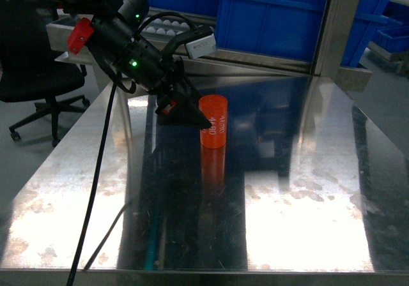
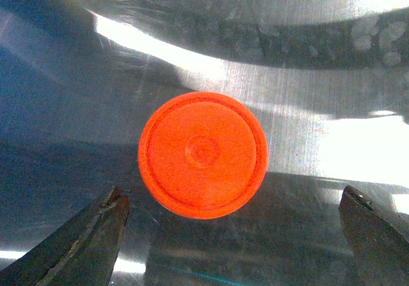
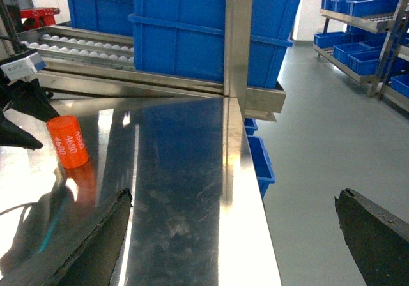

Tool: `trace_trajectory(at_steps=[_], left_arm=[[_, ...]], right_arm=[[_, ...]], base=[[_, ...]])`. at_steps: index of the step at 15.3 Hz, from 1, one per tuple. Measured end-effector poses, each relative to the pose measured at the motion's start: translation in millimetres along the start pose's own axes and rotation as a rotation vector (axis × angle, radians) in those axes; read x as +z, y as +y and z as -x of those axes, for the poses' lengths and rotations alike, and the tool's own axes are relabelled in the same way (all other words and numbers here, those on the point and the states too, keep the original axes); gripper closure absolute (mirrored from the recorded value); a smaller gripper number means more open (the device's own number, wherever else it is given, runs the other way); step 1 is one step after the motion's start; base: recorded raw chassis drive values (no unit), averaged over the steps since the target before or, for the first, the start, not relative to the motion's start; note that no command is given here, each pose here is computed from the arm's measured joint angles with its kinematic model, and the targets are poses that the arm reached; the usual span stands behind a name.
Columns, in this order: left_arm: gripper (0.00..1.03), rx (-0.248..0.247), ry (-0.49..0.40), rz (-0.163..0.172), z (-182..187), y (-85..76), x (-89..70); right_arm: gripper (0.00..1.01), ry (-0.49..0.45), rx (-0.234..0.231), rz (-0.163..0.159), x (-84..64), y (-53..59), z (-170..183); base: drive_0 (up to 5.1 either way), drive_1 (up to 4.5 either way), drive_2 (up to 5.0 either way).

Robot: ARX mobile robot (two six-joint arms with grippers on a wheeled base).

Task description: Pick capacitor and pack into box

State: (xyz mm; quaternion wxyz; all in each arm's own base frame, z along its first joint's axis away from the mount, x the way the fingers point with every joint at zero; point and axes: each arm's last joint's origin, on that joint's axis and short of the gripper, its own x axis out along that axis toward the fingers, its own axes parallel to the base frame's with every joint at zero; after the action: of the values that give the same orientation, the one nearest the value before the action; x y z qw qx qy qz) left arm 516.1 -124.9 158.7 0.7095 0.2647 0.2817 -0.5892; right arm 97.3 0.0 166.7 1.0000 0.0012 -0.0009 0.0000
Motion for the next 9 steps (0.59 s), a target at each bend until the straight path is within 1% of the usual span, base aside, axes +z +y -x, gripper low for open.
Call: trace_trajectory(at_steps=[3,4,5,6,7,9], left_arm=[[0.05,-0.012,0.006,0.007,-3,2.5,-1.3],[0.05,-0.013,0.02,-0.014,-13,8.0,-5.9],[0.05,-0.005,0.005,-0.039,-19,8.1,-2.2],[0.26,0.01,-0.013,-0.062,-24,8.3,1.3],[0.57,0.009,-0.023,-0.046,-28,8.7,-4.6],[0.6,0.041,-0.032,-0.039,-23,11.5,-6.9]], right_arm=[[0.03,0.0,0.0,0.0,0.0,0.0,0],[0.03,0.0,0.0,0.0,0.0,0.0,0],[0.03,0.0,0.0,0.0,0.0,0.0,0],[0.03,-0.001,0.0,0.0,0.1,0.0,0],[0.03,-0.001,0.0,0.0,0.1,0.0,0],[0.03,-0.001,0.0,0.0,0.1,0.0,0]], base=[[0.0,0.0,0.0],[0.0,0.0,0.0],[0.0,0.0,0.0],[0.0,0.0,0.0],[0.0,0.0,0.0],[0.0,0.0,0.0]])
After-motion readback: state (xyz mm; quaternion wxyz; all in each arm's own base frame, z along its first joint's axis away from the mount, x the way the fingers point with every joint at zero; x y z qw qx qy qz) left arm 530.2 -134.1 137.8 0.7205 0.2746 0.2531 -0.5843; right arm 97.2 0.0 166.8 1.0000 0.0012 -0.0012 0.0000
